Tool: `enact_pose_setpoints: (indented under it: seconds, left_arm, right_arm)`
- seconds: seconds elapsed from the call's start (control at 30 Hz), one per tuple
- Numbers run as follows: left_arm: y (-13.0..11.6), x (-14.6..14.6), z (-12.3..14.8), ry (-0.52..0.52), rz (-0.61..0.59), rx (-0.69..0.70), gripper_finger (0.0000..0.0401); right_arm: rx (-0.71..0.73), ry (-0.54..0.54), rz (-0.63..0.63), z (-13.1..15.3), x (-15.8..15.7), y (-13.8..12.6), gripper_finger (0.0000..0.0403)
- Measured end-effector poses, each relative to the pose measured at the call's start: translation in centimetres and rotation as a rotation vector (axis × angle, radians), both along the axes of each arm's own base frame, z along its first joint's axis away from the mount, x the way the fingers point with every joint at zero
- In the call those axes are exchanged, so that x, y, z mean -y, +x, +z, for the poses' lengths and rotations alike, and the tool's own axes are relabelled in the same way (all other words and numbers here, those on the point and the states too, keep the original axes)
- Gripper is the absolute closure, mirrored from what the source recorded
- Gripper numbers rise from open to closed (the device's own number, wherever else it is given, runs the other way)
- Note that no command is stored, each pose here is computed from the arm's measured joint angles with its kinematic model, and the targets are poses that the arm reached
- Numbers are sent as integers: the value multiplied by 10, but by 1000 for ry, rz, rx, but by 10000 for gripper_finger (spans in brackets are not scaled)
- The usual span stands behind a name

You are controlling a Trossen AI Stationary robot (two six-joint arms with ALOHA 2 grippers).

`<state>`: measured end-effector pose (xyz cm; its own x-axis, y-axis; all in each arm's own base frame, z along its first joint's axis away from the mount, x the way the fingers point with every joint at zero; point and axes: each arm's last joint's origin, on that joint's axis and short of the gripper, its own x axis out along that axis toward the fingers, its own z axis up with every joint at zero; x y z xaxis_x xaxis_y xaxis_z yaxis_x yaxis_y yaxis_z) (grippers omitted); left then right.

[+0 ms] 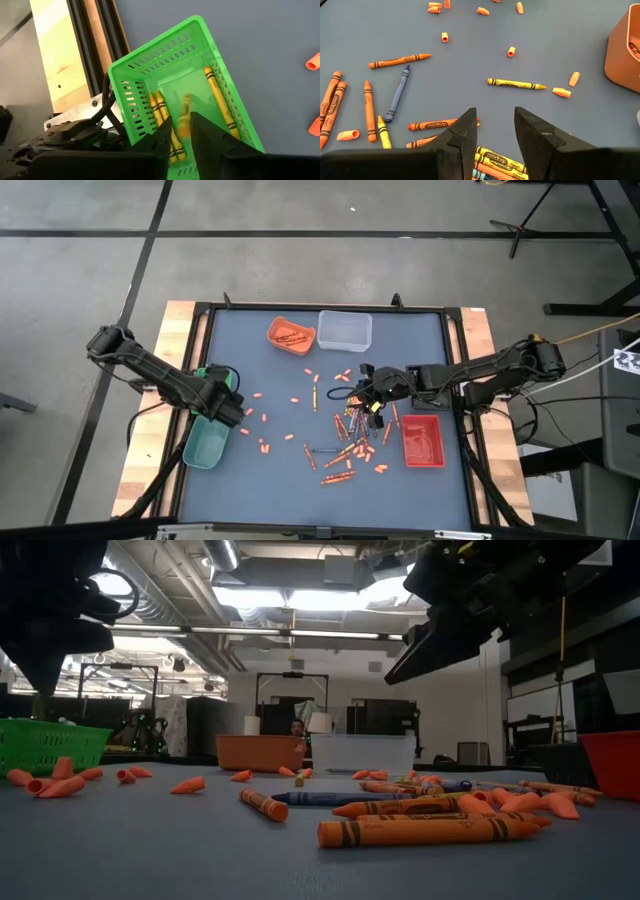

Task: Sort crayons
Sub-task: Put the yellow crayon into the green bin, then put the red crayon into the orange bin

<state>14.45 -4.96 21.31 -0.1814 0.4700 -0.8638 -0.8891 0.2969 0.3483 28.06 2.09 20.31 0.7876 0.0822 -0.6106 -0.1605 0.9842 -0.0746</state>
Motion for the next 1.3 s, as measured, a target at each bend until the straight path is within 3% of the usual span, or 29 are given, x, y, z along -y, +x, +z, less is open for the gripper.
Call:
enact_pose_setpoints:
  seconds: [0.2,0.47,1.03,1.2,1.3]
  left_arm:
    - [2,1,-1,-11,0,28,303]
    - [12,4,-4,-30,-9,141,299]
    - [49,11,-1,117,-52,625,300]
    - [64,17,3,104,-139,734,300]
    - [79,23,4,97,-260,774,300]
  right_arm:
    - [0,0,0,0,0,0,274]
    - [0,0,0,0,0,0,274]
    - [0,0,0,0,0,0,274]
    - [0,0,0,0,0,0,274]
    - [0,0,0,0,0,0,274]
